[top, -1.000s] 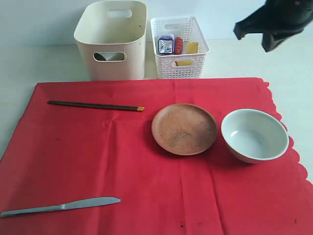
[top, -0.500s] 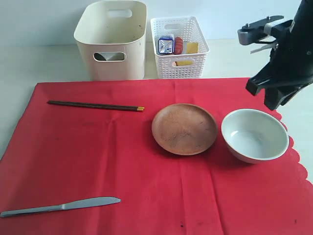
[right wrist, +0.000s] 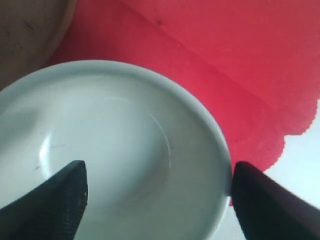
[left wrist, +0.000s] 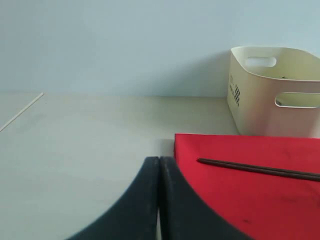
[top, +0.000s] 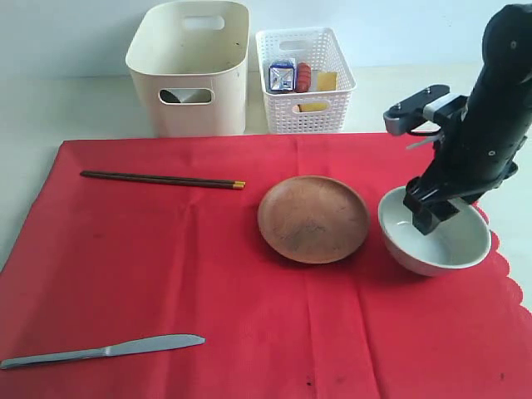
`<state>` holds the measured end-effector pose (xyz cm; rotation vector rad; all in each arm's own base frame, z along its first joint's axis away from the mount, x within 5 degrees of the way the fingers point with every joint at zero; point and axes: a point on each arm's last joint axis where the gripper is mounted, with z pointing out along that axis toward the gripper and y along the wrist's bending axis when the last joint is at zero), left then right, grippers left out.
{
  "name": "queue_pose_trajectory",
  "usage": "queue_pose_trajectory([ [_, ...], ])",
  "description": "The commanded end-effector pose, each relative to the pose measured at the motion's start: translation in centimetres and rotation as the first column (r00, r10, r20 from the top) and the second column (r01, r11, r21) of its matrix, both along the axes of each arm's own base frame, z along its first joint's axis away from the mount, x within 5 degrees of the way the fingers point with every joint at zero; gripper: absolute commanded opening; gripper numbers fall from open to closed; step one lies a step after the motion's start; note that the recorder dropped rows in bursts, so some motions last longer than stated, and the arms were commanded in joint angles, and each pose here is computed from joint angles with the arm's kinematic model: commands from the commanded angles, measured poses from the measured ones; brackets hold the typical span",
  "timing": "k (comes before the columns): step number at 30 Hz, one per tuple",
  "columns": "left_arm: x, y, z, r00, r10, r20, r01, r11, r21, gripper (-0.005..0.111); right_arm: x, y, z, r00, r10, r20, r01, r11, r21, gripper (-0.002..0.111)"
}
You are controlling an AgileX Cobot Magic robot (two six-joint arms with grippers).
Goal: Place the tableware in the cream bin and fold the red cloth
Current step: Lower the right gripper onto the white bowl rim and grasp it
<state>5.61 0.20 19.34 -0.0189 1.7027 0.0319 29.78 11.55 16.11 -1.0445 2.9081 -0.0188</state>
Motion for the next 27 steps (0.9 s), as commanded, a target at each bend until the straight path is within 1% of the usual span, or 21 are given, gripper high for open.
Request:
queue_pose_trajectory([
  [1,0.0,0.0,0.1,1.000,0.002,0.008,-0.002,1.000,0.000,0.000,0.3,0.0,-1.5,0.999,0.030,-0.026,-0.030,0.999,-0.016,0.060],
  [6,0.0,0.0,0.1,1.000,0.002,0.008,-0.002,1.000,0.000,0.000,0.3,-0.1,-1.4,0.998,0.055,-0.022,-0.055,0.998,-0.025,0.019],
  [9,0.0,0.0,0.1,1.000,0.002,0.008,-0.002,1.000,0.000,0.000,0.3,-0.1,-1.4,0.998,0.056,-0.022,-0.057,0.998,-0.027,0.002],
  [10,0.0,0.0,0.1,1.000,0.002,0.008,-0.002,1.000,0.000,0.000,0.3,-0.1,-1.4,0.998,0.057,-0.022,-0.057,0.998,-0.028,0.000],
  [14,0.0,0.0,0.1,1.000,0.002,0.008,-0.002,1.000,0.000,0.000,0.1,-0.2,-1.3,0.998,0.058,-0.037,-0.059,0.998,-0.036,0.000],
  [18,0.0,0.0,0.1,1.000,0.002,0.008,-0.002,1.000,0.000,0.000,-0.2,-0.3,-0.4,0.998,0.057,-0.036,-0.058,0.998,-0.036,0.000],
  [27,0.0,0.0,0.1,1.000,0.002,0.008,-0.002,1.000,0.000,0.000,-0.6,-0.5,2.5,0.997,0.060,0.052,-0.059,0.998,-0.009,0.000],
])
